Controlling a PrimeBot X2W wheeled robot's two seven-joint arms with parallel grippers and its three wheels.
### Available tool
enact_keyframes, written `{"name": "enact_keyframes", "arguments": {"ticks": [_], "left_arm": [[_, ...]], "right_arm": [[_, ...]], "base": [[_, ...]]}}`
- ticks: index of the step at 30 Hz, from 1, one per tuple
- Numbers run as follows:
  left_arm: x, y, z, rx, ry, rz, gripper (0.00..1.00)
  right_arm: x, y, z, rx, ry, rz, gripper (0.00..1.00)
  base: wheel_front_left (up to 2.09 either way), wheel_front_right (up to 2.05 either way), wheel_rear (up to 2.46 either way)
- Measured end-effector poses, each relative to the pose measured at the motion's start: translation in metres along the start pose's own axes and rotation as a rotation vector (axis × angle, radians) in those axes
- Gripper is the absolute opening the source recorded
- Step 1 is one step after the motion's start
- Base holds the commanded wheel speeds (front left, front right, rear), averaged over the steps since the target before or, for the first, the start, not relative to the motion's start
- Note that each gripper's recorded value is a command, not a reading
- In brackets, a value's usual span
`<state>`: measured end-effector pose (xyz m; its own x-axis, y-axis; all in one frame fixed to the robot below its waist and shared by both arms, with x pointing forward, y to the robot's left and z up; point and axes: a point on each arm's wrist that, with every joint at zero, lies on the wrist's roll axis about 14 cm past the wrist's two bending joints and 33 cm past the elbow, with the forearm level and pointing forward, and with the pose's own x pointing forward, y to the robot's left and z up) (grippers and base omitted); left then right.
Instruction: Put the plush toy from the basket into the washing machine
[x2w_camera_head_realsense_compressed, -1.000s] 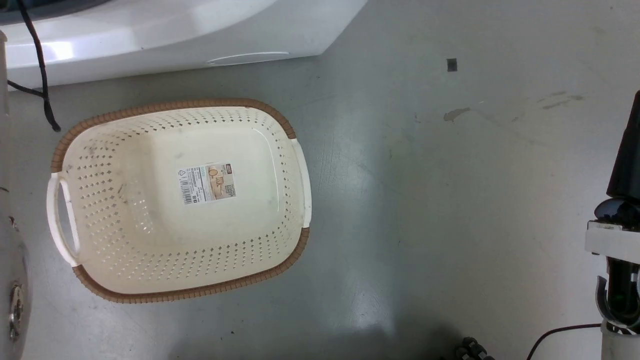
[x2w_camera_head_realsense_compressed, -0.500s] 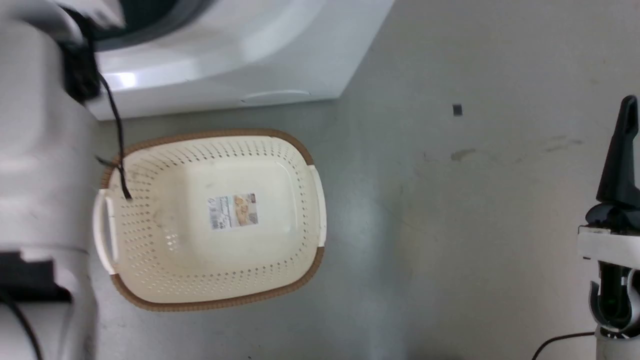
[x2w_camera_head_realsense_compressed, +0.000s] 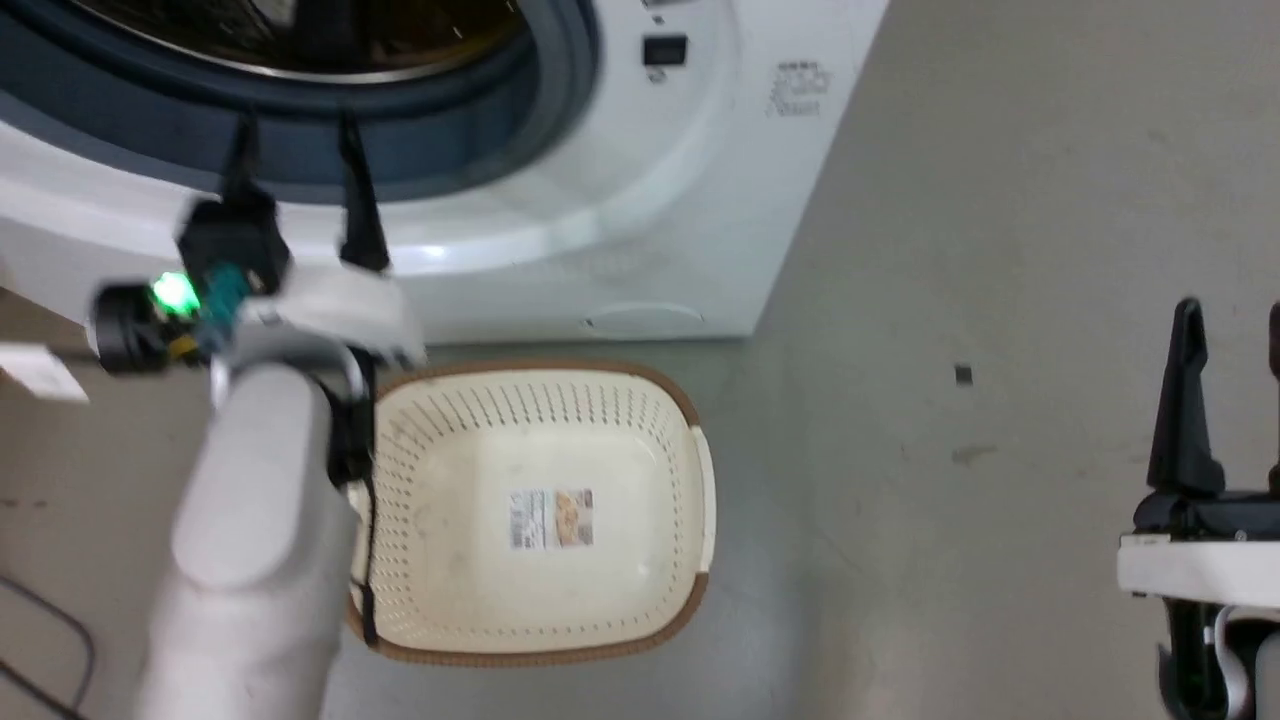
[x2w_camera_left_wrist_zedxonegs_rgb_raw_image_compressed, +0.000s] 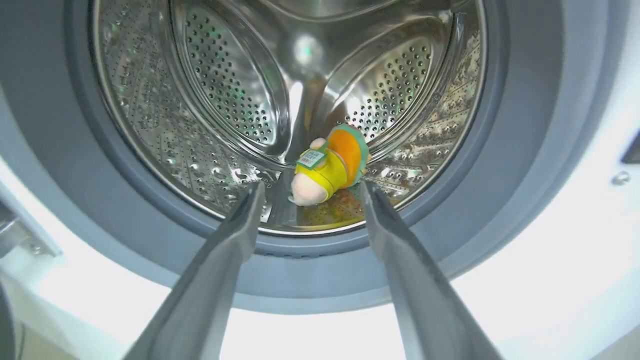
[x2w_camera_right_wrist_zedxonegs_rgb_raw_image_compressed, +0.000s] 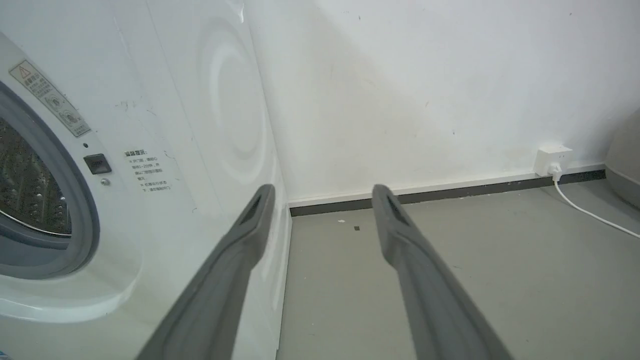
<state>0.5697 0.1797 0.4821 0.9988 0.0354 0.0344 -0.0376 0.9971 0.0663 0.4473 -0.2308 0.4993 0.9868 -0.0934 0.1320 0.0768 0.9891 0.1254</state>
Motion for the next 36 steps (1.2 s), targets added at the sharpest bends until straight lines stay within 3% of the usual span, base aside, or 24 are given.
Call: {"name": "enact_keyframes", "arguments": {"ticks": [10, 21, 31, 32, 36], "left_arm": [[-0.08, 0.003, 0.031, 0.004, -0.054, -0.012, 1.0], [-0.175, 0.013, 0.007, -0.019, 0.037, 0.019, 1.0], [-0.205, 0.019, 0.015, -0.027, 0.01, 0.036, 1.0], [-0.205, 0.018, 0.017, -0.029, 0.005, 0.035, 0.0], [-0.206, 0.017, 0.017, -0.032, 0.006, 0.031, 0.0]], "right_arm": [[-0.025, 0.025, 0.026, 0.01, -0.031, 0.073, 1.0], [-0.078, 0.034, 0.04, -0.011, -0.025, 0.111, 1.0], [-0.098, 0.039, 0.055, -0.014, -0.062, 0.132, 1.0], [-0.098, 0.039, 0.055, -0.014, -0.063, 0.133, 0.0], [-0.098, 0.039, 0.055, -0.014, -0.064, 0.132, 0.0]], "base": [[0.0, 0.0, 0.0], [0.0, 0.0, 0.0], [0.0, 0.0, 0.0], [0.0, 0.0, 0.0], [0.0, 0.0, 0.0]]}}
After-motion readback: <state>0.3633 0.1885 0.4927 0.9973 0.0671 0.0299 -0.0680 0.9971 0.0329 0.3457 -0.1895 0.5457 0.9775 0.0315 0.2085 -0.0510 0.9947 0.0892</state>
